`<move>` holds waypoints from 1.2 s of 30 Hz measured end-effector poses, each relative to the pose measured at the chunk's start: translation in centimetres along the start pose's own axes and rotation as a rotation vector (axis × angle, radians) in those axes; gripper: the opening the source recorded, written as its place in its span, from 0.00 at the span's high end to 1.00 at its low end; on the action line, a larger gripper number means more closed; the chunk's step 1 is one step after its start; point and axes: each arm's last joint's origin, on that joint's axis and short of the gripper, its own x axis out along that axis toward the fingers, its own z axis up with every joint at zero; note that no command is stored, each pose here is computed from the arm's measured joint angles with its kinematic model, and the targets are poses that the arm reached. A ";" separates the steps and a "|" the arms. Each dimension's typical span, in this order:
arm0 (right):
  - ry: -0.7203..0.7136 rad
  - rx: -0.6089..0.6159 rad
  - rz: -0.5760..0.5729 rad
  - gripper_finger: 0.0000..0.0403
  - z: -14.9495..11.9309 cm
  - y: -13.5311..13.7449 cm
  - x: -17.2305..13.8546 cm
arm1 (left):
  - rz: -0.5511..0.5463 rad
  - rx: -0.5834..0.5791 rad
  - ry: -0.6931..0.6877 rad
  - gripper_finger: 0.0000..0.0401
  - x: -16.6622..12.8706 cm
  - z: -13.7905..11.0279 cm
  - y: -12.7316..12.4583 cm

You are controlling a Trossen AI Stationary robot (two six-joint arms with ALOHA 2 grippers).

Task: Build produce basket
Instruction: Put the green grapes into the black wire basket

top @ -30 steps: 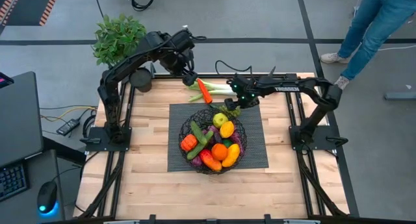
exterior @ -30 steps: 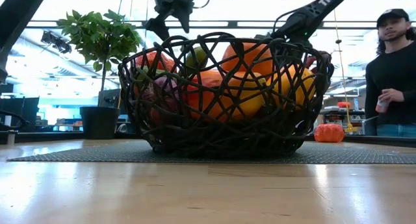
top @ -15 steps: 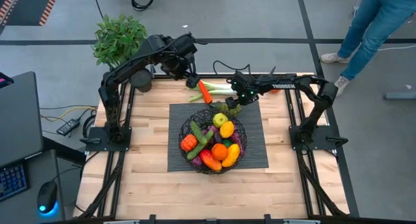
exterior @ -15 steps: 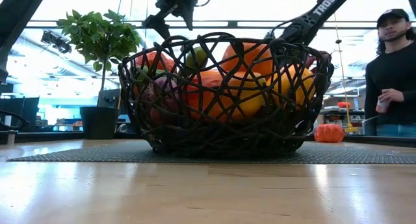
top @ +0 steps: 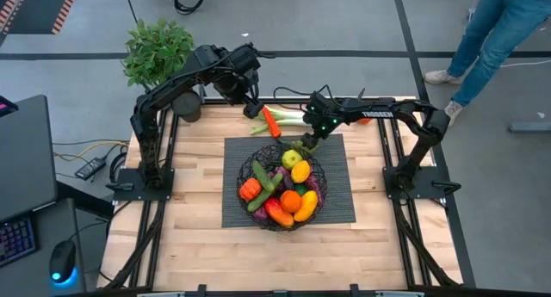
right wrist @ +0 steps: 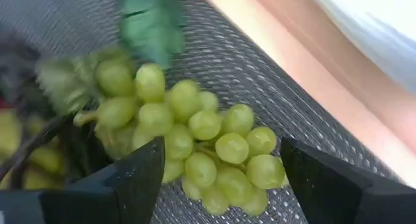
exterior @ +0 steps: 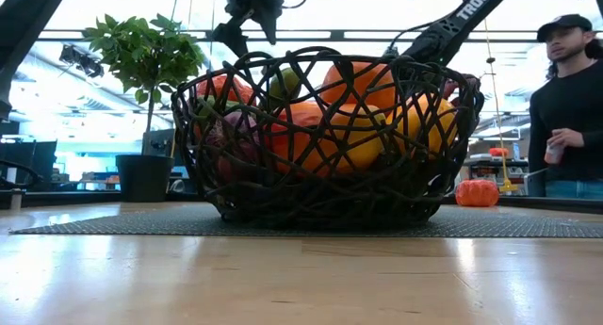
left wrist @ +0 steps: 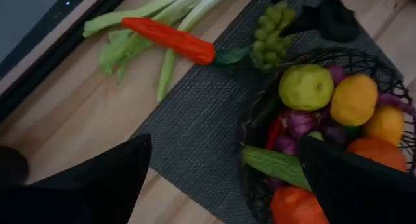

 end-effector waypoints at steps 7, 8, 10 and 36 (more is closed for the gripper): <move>0.065 -0.209 -0.049 0.29 -0.7 -0.1 -0.2 | 0.015 0.017 0.026 0.03 -0.1 -0.1 0.8; 0.080 -0.220 -0.055 0.29 -0.9 -0.2 -0.2 | 0.014 0.027 0.025 0.03 -0.1 -0.1 0.8; 0.097 -0.224 -0.070 0.30 -1.0 -0.3 -0.1 | 0.014 0.046 0.025 0.03 -0.1 -0.1 0.8; 0.095 -0.435 -0.081 0.46 -2.2 -0.7 1.4 | 0.014 0.046 0.023 0.03 0.0 0.0 0.8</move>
